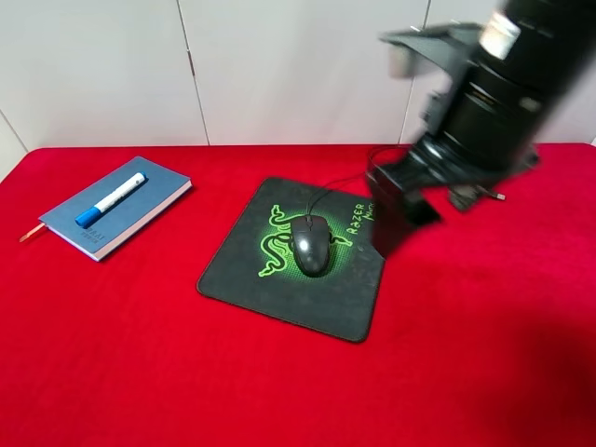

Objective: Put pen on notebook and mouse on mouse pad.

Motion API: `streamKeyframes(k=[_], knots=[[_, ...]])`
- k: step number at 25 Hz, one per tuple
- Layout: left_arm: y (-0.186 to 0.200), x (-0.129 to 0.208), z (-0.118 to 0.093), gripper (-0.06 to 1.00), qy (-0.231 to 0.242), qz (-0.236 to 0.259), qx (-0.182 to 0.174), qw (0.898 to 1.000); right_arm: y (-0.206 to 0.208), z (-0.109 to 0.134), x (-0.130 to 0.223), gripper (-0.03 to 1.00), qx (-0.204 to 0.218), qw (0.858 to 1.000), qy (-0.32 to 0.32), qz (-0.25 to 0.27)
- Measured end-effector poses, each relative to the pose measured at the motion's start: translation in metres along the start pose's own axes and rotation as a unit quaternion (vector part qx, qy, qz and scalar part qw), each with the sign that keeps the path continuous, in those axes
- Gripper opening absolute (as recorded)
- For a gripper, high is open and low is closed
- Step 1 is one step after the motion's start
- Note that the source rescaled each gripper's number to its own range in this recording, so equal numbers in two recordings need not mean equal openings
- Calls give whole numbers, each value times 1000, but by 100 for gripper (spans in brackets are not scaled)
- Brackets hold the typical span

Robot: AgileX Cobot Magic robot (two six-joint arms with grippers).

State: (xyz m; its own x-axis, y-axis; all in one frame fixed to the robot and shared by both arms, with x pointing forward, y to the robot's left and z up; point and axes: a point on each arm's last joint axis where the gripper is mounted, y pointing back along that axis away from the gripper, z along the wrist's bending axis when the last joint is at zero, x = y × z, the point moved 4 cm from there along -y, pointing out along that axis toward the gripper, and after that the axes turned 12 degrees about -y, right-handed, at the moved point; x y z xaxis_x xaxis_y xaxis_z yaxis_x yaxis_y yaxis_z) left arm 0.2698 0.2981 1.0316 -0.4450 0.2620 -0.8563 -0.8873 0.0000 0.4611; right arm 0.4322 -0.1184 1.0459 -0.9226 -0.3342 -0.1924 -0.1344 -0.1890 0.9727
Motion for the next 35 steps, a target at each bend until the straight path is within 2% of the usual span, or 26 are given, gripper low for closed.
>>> streamKeyframes(k=[6, 10, 14, 17, 21, 27, 30, 35], knots=[[0, 0, 0, 100, 0, 0, 0, 1000, 4, -24, 47, 100, 20, 1000, 7, -6], [0, 0, 0, 100, 0, 0, 0, 1000, 12, -40, 71, 100, 37, 999, 16, -35], [0, 0, 0, 100, 0, 0, 0, 1000, 25, -51, 94, 100, 30, 996, 16, -79], [0, 0, 0, 100, 0, 0, 0, 1000, 33, -65, 107, 100, 17, 992, -20, -126], [0, 0, 0, 100, 0, 0, 0, 1000, 43, -90, 126, 100, 19, 972, -110, -208], [0, 0, 0, 100, 0, 0, 0, 1000, 44, -114, 162, 100, 58, 922, -215, -318], [0, 0, 0, 100, 0, 0, 0, 1000, 38, -119, 176, 100, 82, 901, -233, -356], [0, 0, 0, 100, 0, 0, 0, 1000, 36, -120, 193, 100, 113, 876, -242, -401]])
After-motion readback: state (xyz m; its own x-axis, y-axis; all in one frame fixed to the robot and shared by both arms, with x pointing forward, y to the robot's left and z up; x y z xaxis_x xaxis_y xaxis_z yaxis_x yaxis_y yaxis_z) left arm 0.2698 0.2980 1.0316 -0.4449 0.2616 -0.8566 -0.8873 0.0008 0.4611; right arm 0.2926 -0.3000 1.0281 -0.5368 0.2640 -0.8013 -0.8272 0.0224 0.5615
